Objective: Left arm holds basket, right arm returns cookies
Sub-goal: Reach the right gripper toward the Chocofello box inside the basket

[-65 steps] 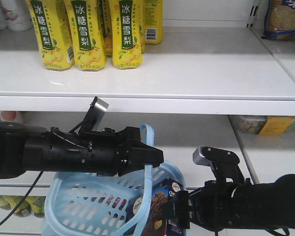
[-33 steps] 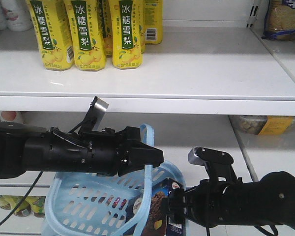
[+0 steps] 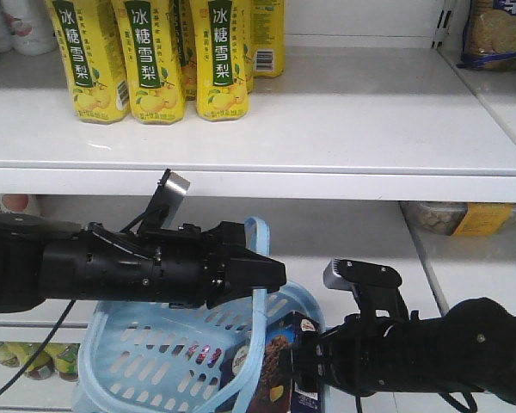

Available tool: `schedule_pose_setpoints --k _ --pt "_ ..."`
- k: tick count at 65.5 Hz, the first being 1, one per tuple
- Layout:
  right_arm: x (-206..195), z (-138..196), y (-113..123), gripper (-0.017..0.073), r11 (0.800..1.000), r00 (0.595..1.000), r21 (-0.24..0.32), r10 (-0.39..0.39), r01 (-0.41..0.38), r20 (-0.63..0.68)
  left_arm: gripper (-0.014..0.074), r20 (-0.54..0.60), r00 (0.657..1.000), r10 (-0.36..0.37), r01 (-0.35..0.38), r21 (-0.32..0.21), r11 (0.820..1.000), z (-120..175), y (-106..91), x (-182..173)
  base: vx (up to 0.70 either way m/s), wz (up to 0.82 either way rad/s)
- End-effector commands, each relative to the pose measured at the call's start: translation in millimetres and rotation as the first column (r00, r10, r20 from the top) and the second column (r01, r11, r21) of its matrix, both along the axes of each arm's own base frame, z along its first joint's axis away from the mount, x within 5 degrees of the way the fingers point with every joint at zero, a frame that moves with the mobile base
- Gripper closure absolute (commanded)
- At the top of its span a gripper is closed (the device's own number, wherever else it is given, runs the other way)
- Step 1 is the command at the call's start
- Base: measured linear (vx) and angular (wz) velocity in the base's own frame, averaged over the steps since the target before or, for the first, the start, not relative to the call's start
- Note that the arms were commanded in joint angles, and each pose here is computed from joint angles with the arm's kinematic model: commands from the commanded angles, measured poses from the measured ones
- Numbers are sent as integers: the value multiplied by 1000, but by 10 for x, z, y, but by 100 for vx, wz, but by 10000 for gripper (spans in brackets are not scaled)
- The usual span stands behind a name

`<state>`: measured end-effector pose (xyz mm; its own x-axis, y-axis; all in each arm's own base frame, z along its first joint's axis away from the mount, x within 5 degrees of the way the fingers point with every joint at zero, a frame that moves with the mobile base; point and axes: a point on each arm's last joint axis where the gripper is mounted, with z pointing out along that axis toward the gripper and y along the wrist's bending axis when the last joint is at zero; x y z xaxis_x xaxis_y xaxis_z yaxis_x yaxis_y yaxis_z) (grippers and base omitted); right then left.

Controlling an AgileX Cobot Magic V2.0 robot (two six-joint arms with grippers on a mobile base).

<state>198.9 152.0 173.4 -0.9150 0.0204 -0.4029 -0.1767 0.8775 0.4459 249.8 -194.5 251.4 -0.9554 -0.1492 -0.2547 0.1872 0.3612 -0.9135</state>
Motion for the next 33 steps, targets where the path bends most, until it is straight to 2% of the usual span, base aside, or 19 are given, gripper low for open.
schedule_pose_setpoints --k 1,15,33 --pt "88 104 25 69 1000 997 18 -18 17 69 596 89 995 42 -34 -87 996 282 4 32 0 0" --pt "97 62 31 69 1000 998 8 -12 11 60 596 89 995 42 -34 -87 996 282 4 32 0 0" --pt "97 78 38 69 999 998 27 -24 22 59 596 89 995 42 -34 -87 996 282 4 32 0 0"
